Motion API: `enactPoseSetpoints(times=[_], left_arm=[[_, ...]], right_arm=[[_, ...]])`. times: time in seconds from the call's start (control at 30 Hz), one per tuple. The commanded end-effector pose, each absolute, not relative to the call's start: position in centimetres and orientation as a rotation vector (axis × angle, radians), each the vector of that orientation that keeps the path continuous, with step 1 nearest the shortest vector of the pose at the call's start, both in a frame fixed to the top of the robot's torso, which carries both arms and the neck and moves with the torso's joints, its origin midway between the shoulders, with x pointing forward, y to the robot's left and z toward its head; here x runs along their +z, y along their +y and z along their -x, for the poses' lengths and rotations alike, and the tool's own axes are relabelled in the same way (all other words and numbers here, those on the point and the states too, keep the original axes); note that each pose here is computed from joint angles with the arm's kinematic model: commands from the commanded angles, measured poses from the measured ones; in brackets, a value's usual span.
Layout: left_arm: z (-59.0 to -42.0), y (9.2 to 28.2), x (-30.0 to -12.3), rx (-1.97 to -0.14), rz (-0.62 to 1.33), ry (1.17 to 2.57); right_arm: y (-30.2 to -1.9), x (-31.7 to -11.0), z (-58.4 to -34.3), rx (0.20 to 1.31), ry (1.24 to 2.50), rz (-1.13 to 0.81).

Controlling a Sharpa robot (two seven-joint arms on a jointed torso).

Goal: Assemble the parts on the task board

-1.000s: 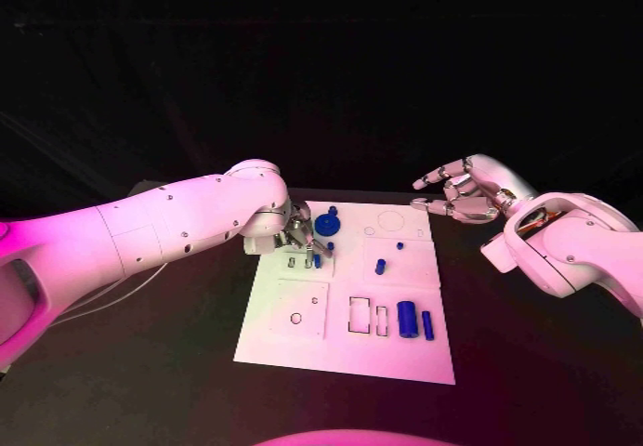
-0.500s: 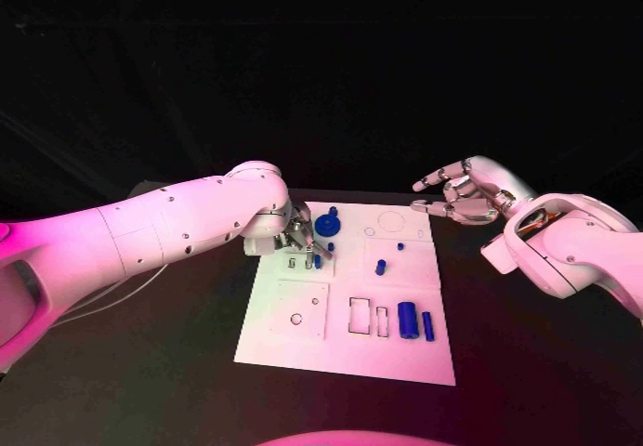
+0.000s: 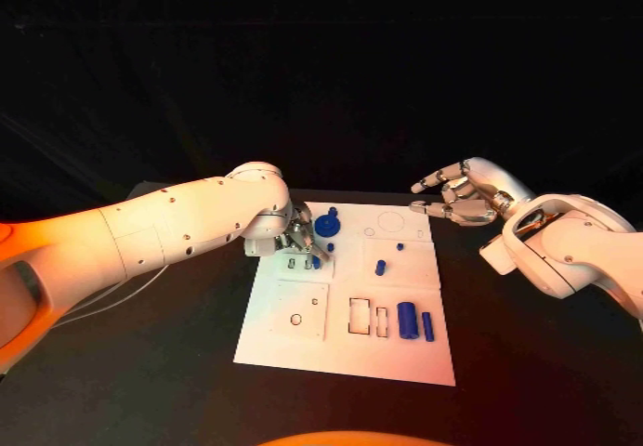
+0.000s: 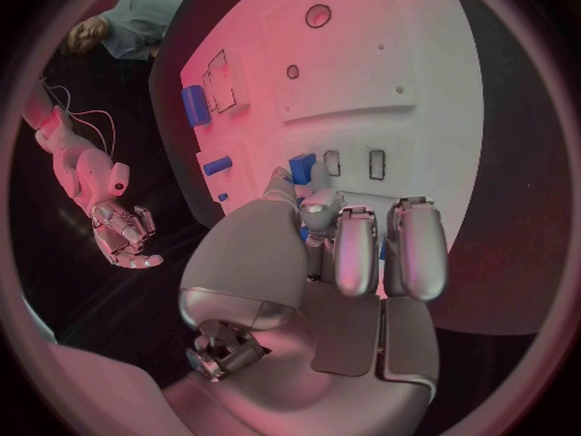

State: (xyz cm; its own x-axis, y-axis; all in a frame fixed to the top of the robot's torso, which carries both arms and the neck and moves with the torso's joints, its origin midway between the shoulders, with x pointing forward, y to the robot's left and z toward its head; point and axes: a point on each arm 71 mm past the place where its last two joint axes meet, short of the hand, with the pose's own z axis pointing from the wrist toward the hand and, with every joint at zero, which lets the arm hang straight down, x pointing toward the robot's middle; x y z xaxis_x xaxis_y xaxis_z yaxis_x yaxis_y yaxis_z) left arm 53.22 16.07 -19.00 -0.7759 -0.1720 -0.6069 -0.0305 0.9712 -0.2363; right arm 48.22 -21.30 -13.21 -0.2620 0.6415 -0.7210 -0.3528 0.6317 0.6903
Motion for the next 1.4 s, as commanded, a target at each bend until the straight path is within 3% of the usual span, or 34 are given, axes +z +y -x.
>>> enactPoseSetpoints(times=[0.03, 0.93, 1.4], left_arm=[[-53.1, 15.9, -19.0, -0.275, 0.119, 2.461], [-52.6, 16.7, -18.9, -0.381, 0.244, 2.475], [-51.7, 18.8, -18.4, -0.43, 0.423, 2.309]], right_arm=[[-21.2, -13.3, -48.2, 0.968, 1.586, -0.238], [-21.4, -13.6, -48.4, 0.952, 1.607, -0.232], [-21.8, -13.6, -48.3, 0.944, 1.603, -0.238]])
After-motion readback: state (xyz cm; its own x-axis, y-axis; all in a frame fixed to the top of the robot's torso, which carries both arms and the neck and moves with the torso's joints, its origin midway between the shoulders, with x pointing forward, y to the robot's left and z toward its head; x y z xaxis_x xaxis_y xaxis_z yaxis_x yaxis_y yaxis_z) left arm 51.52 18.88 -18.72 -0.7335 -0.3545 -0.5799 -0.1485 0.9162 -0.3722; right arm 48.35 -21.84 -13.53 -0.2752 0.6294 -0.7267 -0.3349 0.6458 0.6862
